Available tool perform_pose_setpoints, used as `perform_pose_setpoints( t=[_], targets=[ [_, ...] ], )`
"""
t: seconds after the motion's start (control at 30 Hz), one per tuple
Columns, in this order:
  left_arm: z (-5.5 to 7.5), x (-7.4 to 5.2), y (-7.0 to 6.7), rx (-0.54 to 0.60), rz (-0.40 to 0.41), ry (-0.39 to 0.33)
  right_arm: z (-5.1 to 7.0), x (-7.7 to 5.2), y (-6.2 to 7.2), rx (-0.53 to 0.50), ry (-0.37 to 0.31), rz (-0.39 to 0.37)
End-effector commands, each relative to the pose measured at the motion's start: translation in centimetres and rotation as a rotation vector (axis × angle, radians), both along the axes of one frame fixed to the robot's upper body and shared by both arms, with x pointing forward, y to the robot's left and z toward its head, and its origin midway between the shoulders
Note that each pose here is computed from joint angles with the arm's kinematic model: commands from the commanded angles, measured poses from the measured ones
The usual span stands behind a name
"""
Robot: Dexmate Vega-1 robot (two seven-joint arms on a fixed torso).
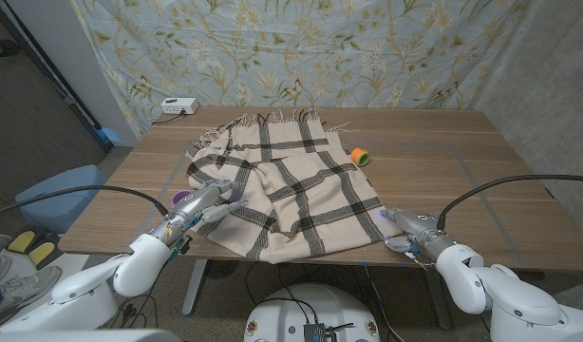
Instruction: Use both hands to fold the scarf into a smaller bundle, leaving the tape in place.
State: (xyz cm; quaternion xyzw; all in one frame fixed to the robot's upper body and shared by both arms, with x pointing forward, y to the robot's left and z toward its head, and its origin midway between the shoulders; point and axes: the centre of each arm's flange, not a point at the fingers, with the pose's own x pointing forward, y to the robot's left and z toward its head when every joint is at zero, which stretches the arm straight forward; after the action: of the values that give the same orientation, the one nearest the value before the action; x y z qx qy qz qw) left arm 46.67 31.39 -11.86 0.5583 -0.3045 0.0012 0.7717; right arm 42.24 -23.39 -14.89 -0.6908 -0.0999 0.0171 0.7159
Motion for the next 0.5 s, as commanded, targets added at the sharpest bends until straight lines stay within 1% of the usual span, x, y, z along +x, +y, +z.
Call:
perform_pose_setpoints(
  t=[0.03,0.1,0.17,0.23,0.3,0.33,0.37,0.4,0.43,0.5],
  targets=[
    [0.1,0.0,0.2,-0.017,-0.006,0.017,-3.8,1.5,0.6,0.153,-0.261,0.081],
    [0.0,0.0,0.2,-0.022,-0.003,0.019,-4.0,1.7,1.1,0.154,-0.303,0.091],
    [-0.1,-0.1,0.3,-0.030,-0.005,0.023,-4.0,1.9,1.5,0.123,-0.312,0.098],
    [-0.2,-0.2,0.4,-0.034,-0.003,0.026,-4.1,2.1,1.6,0.139,-0.345,0.118],
    [-0.3,-0.2,0.4,-0.039,-0.002,0.030,-4.2,2.1,1.9,0.134,-0.407,0.137],
    [-0.4,-0.2,0.4,-0.039,-0.001,0.033,-4.2,2.0,2.4,0.126,-0.471,0.155],
    [-0.4,-0.2,0.4,-0.039,-0.001,0.033,-4.2,2.0,2.4,0.126,-0.475,0.156],
    [-0.4,-0.2,0.4,-0.036,-0.001,0.033,-4.2,1.9,2.6,0.128,-0.510,0.170],
    [-0.3,-0.3,0.4,-0.026,0.006,0.029,-4.1,1.8,2.9,0.135,-0.577,0.186],
    [-0.2,-0.4,0.4,-0.016,0.011,0.029,-3.9,1.6,3.1,0.141,-0.641,0.197]
  ],
)
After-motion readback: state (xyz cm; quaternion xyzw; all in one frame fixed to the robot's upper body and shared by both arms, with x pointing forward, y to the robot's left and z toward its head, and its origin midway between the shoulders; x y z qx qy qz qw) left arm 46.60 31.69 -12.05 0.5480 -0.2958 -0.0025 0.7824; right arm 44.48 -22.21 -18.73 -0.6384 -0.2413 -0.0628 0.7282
